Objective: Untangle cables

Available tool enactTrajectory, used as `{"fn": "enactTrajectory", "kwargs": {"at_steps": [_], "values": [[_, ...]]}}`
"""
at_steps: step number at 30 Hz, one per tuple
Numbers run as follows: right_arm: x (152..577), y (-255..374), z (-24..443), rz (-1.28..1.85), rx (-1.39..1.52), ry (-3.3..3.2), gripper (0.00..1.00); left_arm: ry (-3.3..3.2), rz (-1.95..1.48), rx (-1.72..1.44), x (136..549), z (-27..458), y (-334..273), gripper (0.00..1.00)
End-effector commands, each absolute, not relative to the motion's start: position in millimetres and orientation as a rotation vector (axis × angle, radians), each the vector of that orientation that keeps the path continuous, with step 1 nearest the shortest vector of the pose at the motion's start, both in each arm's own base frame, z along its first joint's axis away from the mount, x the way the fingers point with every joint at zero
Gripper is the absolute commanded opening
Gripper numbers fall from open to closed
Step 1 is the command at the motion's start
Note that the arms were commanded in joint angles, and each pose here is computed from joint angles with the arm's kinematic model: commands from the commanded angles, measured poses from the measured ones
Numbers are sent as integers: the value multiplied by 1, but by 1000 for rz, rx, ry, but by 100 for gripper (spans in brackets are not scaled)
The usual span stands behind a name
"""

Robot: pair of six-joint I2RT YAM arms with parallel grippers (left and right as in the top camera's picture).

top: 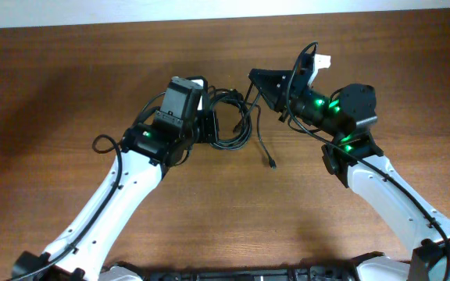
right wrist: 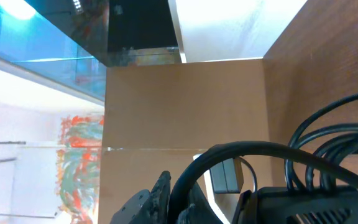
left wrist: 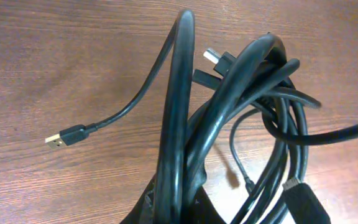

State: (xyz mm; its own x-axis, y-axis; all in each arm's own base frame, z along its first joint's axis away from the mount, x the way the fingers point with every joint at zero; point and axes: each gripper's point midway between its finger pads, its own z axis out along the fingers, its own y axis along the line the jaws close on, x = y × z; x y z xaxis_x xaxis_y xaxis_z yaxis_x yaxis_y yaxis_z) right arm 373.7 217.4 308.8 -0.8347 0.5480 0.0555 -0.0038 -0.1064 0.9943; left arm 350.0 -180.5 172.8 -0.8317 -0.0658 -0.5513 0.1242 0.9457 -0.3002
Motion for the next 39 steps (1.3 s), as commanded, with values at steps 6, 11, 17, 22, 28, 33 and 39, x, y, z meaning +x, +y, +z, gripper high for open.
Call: {"fn": "enactTrajectory", "kwargs": {"at_steps": [6,11,17,22,28,33,39], "values": [[376,214,305,1904,558,1808,4,2584,-359,-54,359,144,-176,0],[379,208,245,1702,700,2010,4,2610,-670,-5,345,154,-213,0],[385,204,247,1688,739,1975,4,2643,-797,-39,334,157,-227,0],[386,207,274,1799,720,1882,4,2635,-564,-115,345,145,-201,0],[387,207,275,1829,773,1872,4,2647,-563,-108,343,143,-203,0],[391,203,274,1872,915,1839,4,2647,-551,-74,338,143,-211,0],[398,207,267,1720,867,1809,4,2643,-554,-152,338,143,-213,0]]}}
